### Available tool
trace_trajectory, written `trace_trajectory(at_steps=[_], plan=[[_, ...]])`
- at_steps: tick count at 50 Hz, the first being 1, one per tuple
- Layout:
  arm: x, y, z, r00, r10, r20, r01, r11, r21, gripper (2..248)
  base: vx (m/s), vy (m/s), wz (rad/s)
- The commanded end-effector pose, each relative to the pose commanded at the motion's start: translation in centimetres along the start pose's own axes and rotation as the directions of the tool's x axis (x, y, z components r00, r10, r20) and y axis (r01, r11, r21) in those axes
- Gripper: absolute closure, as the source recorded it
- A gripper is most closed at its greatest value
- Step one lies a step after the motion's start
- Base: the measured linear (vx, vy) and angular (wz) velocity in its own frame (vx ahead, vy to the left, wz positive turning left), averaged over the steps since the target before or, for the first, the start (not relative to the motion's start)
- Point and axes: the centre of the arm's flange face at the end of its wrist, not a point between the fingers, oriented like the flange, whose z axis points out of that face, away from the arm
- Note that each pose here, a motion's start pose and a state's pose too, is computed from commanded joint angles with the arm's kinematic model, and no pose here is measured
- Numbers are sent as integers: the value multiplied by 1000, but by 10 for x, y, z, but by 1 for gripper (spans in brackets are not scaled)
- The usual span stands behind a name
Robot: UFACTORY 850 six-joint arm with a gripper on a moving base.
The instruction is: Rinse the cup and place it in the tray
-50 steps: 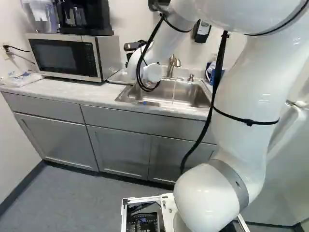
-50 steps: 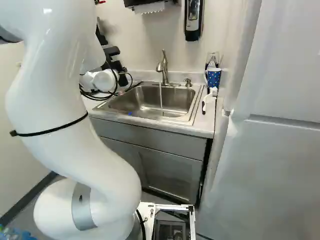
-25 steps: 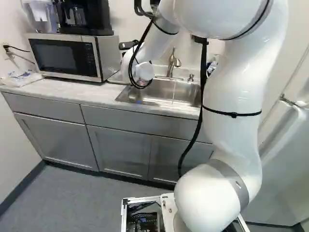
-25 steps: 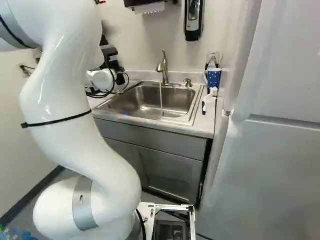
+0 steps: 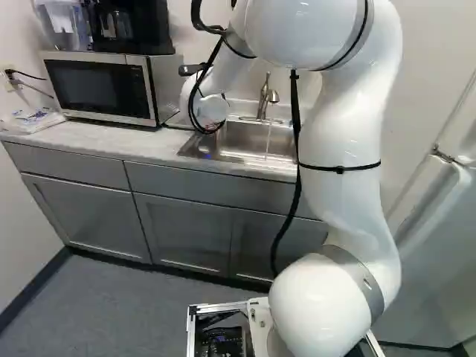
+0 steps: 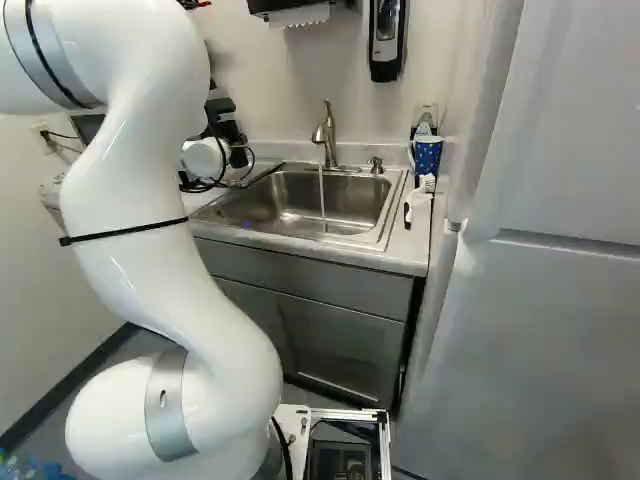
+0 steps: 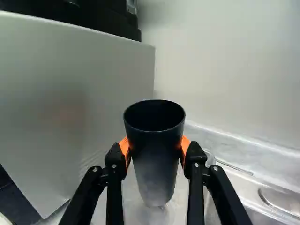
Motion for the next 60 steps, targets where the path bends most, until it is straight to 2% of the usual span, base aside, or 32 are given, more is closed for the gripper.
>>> trace_trajectory(at_steps=[23,43,60], plan=[[-25,-1,2,999,-5,42,4,1000,2,127,0,0,0],[-25,-2,2,999,-5,44,4,1000,2,127,0,0,0],[-28,-2,2,998,-5,69,4,1000,6,127,0,0,0]])
